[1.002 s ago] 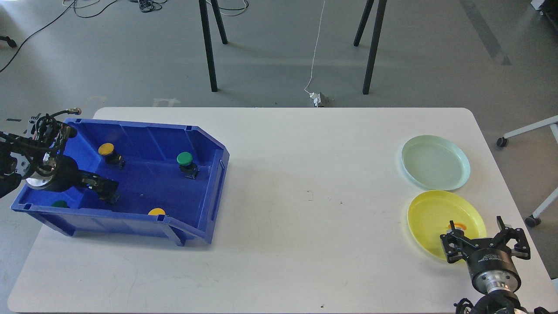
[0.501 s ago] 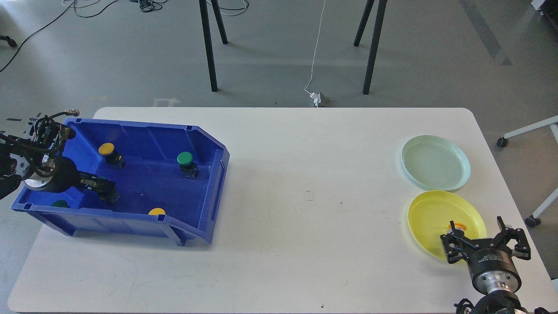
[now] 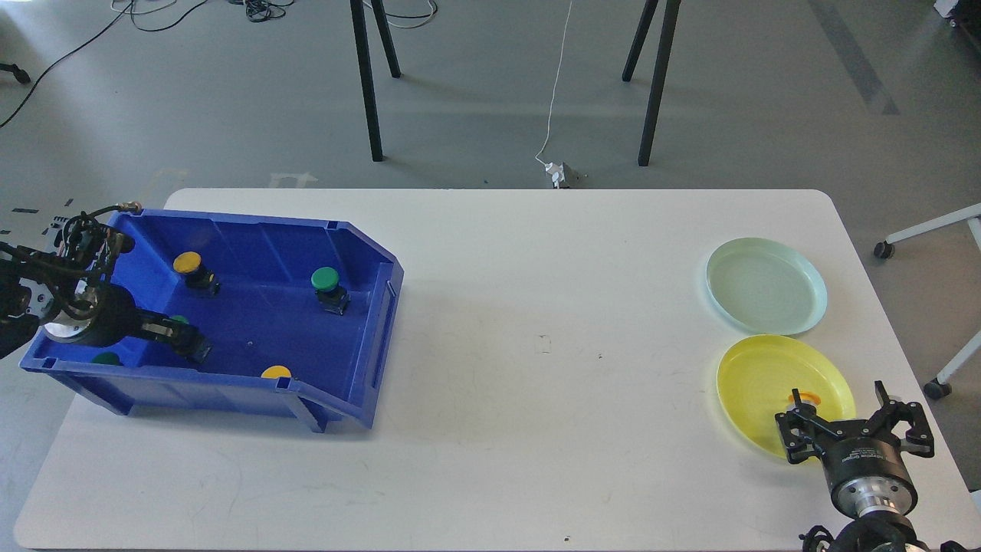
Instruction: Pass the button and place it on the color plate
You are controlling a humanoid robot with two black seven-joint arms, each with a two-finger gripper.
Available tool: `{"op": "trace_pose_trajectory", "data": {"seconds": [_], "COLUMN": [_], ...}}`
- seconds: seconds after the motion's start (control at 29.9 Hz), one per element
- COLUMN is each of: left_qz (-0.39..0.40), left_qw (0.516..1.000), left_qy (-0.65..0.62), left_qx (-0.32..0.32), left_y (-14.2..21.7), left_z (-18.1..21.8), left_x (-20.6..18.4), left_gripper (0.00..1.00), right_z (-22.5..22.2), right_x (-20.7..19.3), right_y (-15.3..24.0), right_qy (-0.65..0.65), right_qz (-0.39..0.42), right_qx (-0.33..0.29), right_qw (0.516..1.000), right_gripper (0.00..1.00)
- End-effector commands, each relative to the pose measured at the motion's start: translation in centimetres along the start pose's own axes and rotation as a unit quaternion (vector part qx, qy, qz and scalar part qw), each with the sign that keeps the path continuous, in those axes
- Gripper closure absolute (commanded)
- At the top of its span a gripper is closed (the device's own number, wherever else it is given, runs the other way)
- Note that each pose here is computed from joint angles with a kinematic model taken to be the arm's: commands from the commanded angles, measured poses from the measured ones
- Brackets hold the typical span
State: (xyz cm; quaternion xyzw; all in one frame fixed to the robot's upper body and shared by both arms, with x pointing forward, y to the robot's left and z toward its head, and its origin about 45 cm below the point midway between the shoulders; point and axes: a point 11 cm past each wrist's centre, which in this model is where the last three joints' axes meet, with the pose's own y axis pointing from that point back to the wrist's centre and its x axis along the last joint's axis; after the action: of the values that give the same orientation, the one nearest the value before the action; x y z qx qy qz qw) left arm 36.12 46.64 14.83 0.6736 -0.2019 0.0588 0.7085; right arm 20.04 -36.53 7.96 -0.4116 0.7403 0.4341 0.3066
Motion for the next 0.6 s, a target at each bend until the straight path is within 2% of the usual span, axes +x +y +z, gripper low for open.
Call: {"op": "trace_pose_trajectory", "data": {"seconds": [0.0,0.13,0.27,0.33,0.47,0.57], "left_qz": [0.017,0.067,0.182,0.213,0.244,0.213], "left_qw": [0.999,0.994,0.963,0.943,0.868,0.812], "left_qy": [0.009,0.039,0.060,0.081,0.156,0.193], "left_qx": [-0.026,-0.077,-0.188,-0.242,-0.403,-0.508], "left_y": [0.6,5.2,11.0,12.6,15.8,16.4], "left_z": [1.2,2.3,6.3,8.3,14.2,19.7], "left_x": [1.2,4.5,9.0,10.1,12.1,12.6], "left_gripper": [0.96,0.96,0.96,0.96,0.96,0.96], "right_z": [-0.2,-1.6,-3.0,-2.9,-3.3,-1.8], "right_x": [-0.6,-2.4,-6.7,-8.2,-12.6,-14.8], "right_y": [-0.1,-0.9,-2.6,-2.7,-2.8,-2.2], "right_qy": [0.002,0.023,0.087,0.108,0.187,0.263], "right_qz": [-0.009,-0.038,-0.112,-0.139,-0.224,-0.285], "right_qx": [0.001,0.007,0.013,0.014,0.025,0.021], "right_qw": [1.000,0.999,0.990,0.984,0.956,0.922], "right_gripper": [0.03,0.03,0.03,0.03,0.03,0.03]}}
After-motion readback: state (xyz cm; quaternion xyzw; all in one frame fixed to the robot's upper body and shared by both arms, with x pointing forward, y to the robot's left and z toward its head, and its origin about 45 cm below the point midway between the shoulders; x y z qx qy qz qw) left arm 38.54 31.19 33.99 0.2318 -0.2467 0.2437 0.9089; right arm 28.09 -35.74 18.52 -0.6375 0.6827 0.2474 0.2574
